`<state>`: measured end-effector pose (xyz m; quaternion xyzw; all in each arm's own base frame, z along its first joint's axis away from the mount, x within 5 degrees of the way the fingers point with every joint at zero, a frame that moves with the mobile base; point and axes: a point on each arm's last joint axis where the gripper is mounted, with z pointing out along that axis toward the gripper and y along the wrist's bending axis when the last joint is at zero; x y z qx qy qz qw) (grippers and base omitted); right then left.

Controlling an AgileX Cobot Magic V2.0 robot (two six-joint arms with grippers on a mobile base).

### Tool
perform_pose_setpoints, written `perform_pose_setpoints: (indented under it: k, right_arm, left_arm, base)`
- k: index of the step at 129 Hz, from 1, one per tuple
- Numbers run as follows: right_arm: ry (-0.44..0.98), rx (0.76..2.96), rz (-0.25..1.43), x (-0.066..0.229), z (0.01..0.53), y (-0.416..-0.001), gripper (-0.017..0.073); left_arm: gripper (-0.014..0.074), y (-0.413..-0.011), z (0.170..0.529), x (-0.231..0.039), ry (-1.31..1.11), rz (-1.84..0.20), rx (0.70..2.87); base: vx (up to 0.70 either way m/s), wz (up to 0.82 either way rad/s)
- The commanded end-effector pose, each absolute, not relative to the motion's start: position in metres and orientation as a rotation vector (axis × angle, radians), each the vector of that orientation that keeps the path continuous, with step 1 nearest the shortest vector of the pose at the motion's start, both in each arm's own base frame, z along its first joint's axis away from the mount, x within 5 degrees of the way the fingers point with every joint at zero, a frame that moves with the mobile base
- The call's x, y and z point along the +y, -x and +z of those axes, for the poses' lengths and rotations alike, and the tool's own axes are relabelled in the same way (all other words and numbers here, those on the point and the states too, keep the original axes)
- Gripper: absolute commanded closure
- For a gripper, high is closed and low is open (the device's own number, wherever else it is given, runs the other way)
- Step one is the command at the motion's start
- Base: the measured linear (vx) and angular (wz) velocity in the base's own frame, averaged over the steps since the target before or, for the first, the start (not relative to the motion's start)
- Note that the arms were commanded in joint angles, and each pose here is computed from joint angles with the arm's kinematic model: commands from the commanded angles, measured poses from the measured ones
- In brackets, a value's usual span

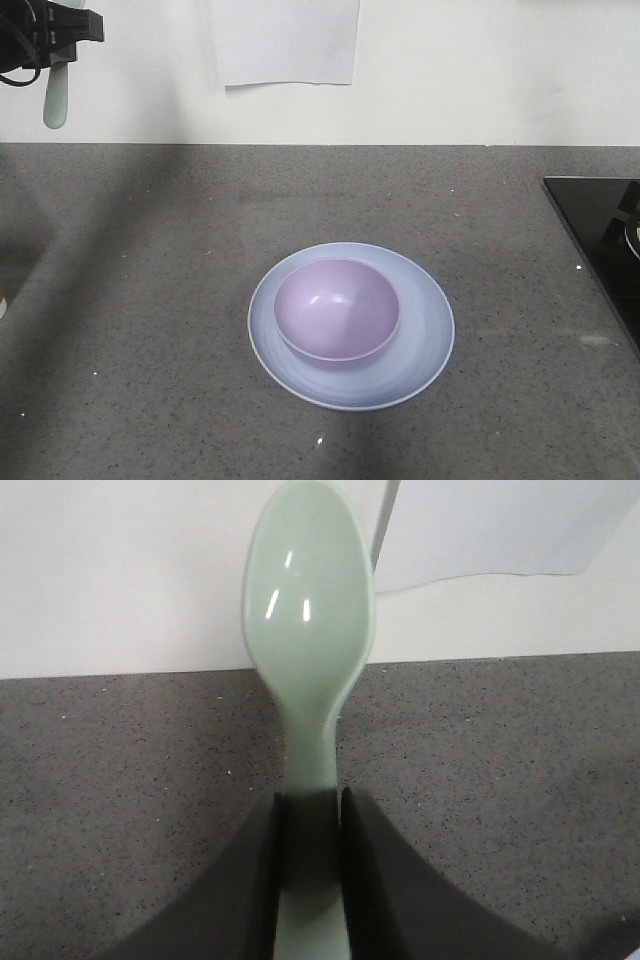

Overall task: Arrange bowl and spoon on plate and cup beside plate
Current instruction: 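Open the right gripper and raise it away from the bowl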

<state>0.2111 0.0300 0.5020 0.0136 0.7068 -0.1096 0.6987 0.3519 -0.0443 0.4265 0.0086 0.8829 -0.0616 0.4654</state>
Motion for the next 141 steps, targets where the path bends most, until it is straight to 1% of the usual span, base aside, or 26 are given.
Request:
perform_pose_setpoints:
  k: [1,141]
  right_arm:
    - [-0.036,1.493,-0.281,0.0241,0.5178,-0.201,0.0566]
    - [-0.035,1.488,-0.288,0.0236,0.5184,-0.2004,0.0564]
  left_arm:
    - [0.0601,-0.3413,0.4561,-0.0446,-0.011,-0.179,2.03]
    - [0.0601,-0.3413,0.4561,-0.0446,-0.011,-0.179,2.03]
  base:
    - [0.0,0.0]
    - [0.0,0.0]
